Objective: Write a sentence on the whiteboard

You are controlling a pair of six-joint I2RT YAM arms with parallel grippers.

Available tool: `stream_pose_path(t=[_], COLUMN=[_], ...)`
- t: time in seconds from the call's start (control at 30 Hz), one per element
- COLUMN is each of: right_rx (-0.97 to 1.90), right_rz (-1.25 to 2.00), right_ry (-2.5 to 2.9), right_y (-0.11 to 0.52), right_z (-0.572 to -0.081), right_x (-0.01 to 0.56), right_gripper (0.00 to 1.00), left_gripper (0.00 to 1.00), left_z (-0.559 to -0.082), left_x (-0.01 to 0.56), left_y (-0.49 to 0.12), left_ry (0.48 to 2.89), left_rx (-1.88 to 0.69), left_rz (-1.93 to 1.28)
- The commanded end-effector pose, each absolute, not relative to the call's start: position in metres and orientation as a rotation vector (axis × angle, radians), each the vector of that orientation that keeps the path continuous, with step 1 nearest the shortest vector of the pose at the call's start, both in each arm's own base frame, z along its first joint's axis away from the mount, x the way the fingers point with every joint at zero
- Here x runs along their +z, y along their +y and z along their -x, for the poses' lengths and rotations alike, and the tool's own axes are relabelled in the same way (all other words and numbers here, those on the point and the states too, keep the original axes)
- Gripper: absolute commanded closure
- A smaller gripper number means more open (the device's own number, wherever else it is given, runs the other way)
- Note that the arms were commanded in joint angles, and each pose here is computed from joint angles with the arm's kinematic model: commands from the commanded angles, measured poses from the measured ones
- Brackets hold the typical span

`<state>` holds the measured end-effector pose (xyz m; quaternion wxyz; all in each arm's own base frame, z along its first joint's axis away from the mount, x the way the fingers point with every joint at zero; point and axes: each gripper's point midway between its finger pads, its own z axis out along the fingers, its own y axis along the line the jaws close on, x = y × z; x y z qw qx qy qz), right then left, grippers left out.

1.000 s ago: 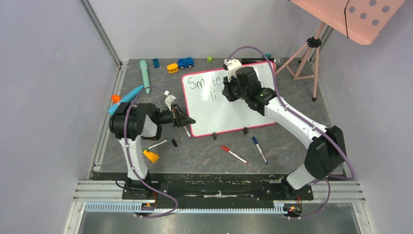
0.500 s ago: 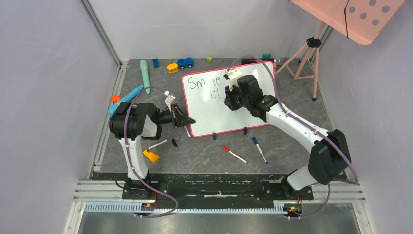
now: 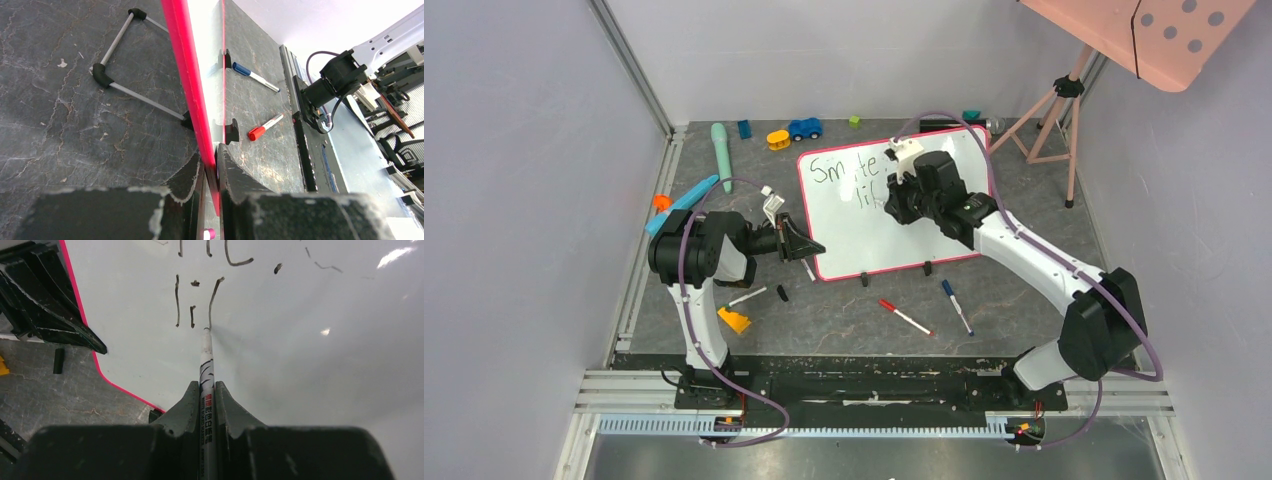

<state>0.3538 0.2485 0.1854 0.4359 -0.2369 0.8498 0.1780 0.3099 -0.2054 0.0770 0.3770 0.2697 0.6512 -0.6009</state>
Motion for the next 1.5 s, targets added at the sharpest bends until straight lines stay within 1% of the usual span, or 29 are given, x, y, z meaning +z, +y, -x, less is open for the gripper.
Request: stream_pose_path(t=[0.0, 0.17, 0.43, 0.9, 1.47], right_rx=[0.476, 0.463, 0.390, 0.464, 0.468], right_rz=[0.542, 0.527, 0.481, 0.535, 0.559], right_ry=[1.984, 1.954, 1.963, 1.958, 2.011], right_y=[0.253, 0.252, 0.244, 0.263, 0.266], right_z=[-0.365, -0.368, -0.379, -0.383, -0.382], right_x=[0.239, 0.250, 0.245, 0.241, 0.219], right_gripper=[1.00, 1.00, 1.00, 1.00, 1.00], left_gripper=[0.85, 0.85, 0.85, 0.85, 0.85], left_z=[-0.304, -0.304, -0.304, -0.304, -0.303], left_x=[0.076, 0.076, 0.075, 0.075, 0.075], left_y=[-0.208, -0.208, -0.208, -0.208, -0.208], left_ry=[1.562, 1.563, 1.564, 1.565, 1.563], left_rx=[-1.480, -1.480, -1.482, -1.481, -1.480], left_rz=[-0.834, -0.832, -0.832, -0.831, -0.833])
